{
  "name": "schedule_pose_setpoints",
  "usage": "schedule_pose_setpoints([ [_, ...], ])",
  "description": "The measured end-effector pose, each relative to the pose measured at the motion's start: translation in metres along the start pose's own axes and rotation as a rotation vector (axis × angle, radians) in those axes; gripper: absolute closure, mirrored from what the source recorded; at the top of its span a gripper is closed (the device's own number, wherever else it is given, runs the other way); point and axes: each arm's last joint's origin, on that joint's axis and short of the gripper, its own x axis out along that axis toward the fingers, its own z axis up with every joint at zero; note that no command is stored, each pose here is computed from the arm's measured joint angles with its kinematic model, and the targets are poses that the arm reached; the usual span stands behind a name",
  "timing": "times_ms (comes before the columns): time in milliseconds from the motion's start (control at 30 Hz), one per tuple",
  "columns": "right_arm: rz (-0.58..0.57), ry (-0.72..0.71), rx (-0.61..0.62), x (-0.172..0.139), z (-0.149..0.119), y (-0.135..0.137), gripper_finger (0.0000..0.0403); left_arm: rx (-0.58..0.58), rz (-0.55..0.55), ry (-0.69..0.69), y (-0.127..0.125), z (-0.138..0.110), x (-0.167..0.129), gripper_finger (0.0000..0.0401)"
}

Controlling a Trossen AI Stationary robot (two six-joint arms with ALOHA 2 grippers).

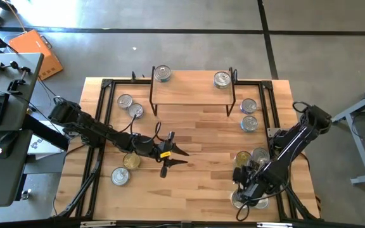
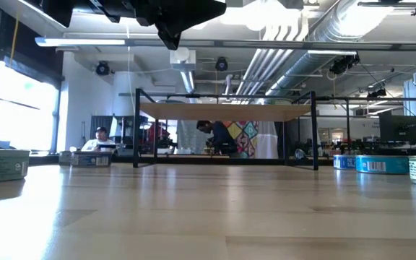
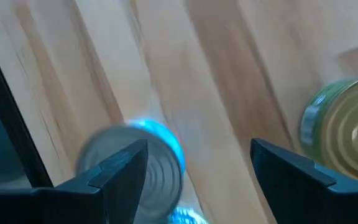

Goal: Stack canned seafood by type on shelf
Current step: Put the green tuna can aligned with the other green tuna can on the shelf

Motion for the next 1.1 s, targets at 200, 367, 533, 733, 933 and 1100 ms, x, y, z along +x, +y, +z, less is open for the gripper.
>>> schedule_pose_setpoints([
  [200,-0.037,0.095,-0.038,0.018,-0.004,0.004,0.0126,0.000,0.000,0.001,0.000,0.000,0.000,0.0279],
  [367,-0.069,0.122,-0.088,0.021,-0.010,0.004,0.0140,-0.003,0.000,0.000,0.000,0.000,0.000,0.0279],
  [533,-0.187,0.084,-0.109,0.016,-0.020,-0.004,0.0185,-0.009,0.002,0.001,0.000,0.000,0.000,0.0279],
  [733,-0.270,-0.010,-0.131,0.015,-0.019,-0.009,0.0244,-0.008,0.002,0.001,0.000,0.000,0.000,0.0279],
  [933,-0.397,-0.068,-0.190,0.011,-0.008,-0.023,0.0291,-0.009,0.002,0.001,0.000,0.000,0.000,0.0279],
  [1100,-0.525,-0.021,-0.190,0.005,0.000,-0.039,0.0323,-0.009,0.002,0.001,0.000,0.000,0.000,0.0279],
])
